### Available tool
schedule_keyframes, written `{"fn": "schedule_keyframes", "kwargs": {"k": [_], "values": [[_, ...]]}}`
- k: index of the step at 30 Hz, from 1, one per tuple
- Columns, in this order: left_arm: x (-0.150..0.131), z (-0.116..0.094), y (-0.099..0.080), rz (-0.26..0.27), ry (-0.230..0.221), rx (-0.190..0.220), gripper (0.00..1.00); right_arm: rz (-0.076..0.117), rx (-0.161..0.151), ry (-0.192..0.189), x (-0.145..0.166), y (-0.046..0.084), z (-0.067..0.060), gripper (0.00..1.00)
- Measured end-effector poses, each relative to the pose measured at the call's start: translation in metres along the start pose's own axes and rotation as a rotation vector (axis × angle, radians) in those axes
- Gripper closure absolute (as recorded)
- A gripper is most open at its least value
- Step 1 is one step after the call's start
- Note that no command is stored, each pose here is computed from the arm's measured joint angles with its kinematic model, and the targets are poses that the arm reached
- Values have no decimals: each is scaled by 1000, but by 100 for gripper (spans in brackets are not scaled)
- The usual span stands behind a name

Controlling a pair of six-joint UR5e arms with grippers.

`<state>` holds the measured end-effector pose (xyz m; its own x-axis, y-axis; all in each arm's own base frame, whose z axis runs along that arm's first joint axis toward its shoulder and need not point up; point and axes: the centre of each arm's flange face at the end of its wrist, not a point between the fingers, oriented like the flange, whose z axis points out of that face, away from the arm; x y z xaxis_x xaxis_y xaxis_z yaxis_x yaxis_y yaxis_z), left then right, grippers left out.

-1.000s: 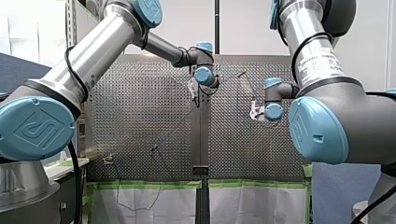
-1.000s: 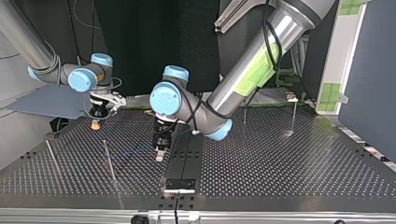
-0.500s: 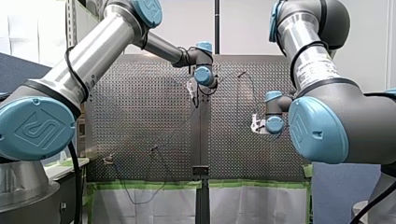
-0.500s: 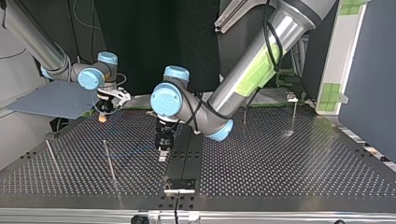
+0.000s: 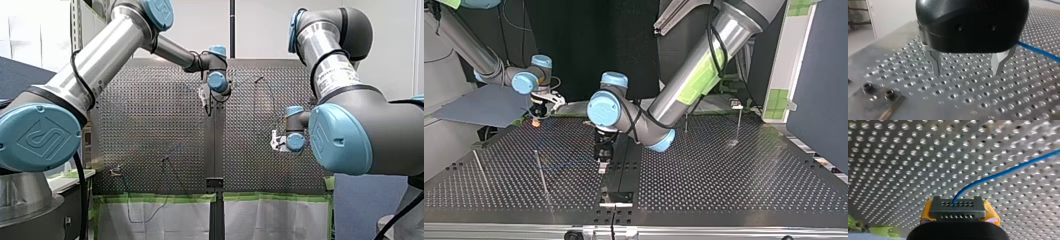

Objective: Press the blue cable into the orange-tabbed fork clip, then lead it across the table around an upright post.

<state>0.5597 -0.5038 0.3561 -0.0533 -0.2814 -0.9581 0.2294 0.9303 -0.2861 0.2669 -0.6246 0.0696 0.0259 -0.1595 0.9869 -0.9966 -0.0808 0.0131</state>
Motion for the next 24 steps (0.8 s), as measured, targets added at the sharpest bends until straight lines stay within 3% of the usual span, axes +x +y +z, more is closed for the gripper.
{"fn": "schedule_keyframes", "kwargs": {"k": [5, 24], "values": [[7, 5, 3, 5, 17, -8, 1, -1, -7, -12, -18, 5, 3, 100], [2, 8, 2, 2, 8, -13, 1, 3, -53, -54, -111, 34, 17, 100]]}}
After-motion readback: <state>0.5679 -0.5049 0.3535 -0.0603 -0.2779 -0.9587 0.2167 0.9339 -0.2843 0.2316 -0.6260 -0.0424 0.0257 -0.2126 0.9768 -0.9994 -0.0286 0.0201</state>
